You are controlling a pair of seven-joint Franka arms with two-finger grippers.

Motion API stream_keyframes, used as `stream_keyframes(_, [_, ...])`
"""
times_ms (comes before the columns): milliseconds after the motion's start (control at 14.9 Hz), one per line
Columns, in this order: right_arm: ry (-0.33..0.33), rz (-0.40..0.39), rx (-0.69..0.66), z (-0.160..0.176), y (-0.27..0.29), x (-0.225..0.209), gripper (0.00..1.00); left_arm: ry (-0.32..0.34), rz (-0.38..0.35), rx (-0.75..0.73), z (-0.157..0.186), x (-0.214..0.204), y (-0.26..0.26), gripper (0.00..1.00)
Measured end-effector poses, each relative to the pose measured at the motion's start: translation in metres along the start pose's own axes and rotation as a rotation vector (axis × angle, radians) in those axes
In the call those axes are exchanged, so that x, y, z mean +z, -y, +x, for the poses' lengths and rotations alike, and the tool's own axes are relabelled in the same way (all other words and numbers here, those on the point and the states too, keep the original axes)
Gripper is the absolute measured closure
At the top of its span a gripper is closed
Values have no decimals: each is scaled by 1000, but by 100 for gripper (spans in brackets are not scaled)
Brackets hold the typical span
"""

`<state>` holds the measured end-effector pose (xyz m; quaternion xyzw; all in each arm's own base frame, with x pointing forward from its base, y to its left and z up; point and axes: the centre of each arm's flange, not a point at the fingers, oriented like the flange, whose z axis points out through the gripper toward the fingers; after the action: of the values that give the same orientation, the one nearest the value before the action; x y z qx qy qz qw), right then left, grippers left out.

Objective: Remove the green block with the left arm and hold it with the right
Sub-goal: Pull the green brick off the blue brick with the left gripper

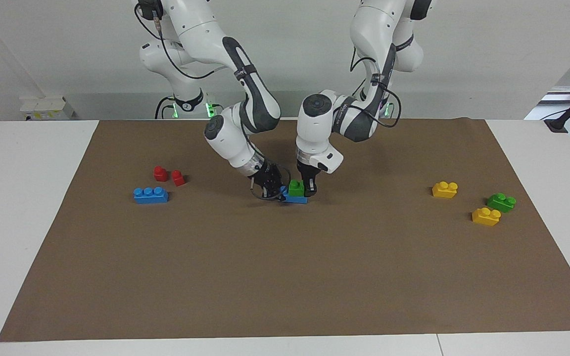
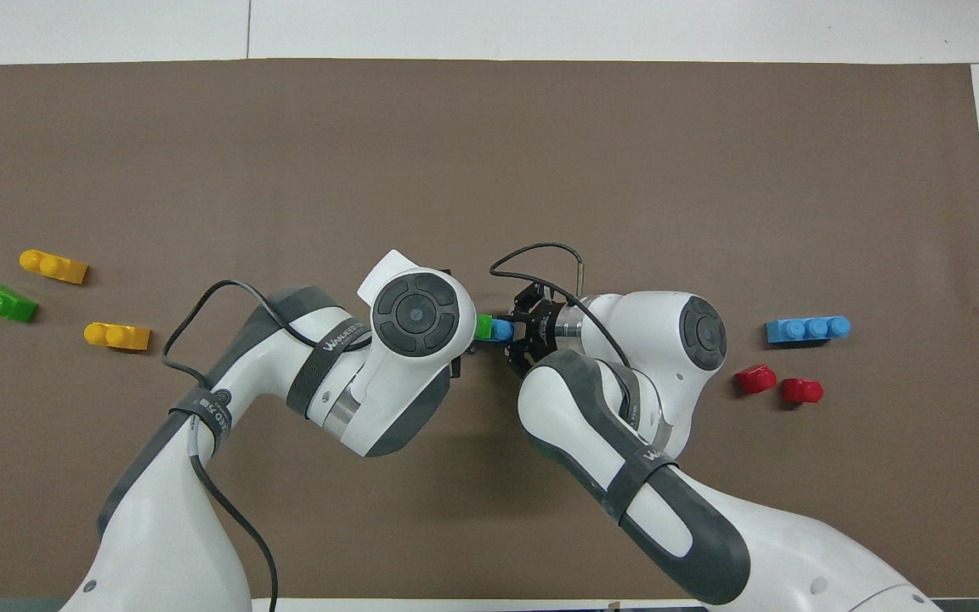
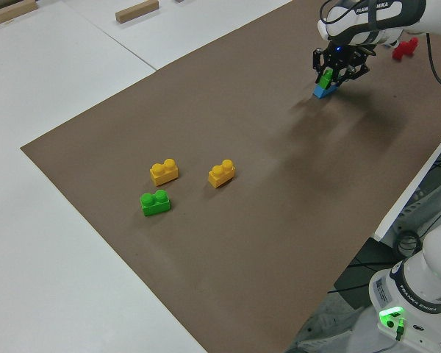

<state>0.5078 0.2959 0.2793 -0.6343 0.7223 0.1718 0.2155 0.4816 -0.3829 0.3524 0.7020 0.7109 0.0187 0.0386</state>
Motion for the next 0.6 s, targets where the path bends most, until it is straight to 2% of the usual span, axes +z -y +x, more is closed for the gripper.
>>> stream_keyframes(268, [-4,-5,3,3,-2,2,65,-4,-21,-14,17,-43,-8,65])
stream_keyframes(603, [-4,-5,3,3,-2,2,65,-18,-20,-6,39,-53,-20,65])
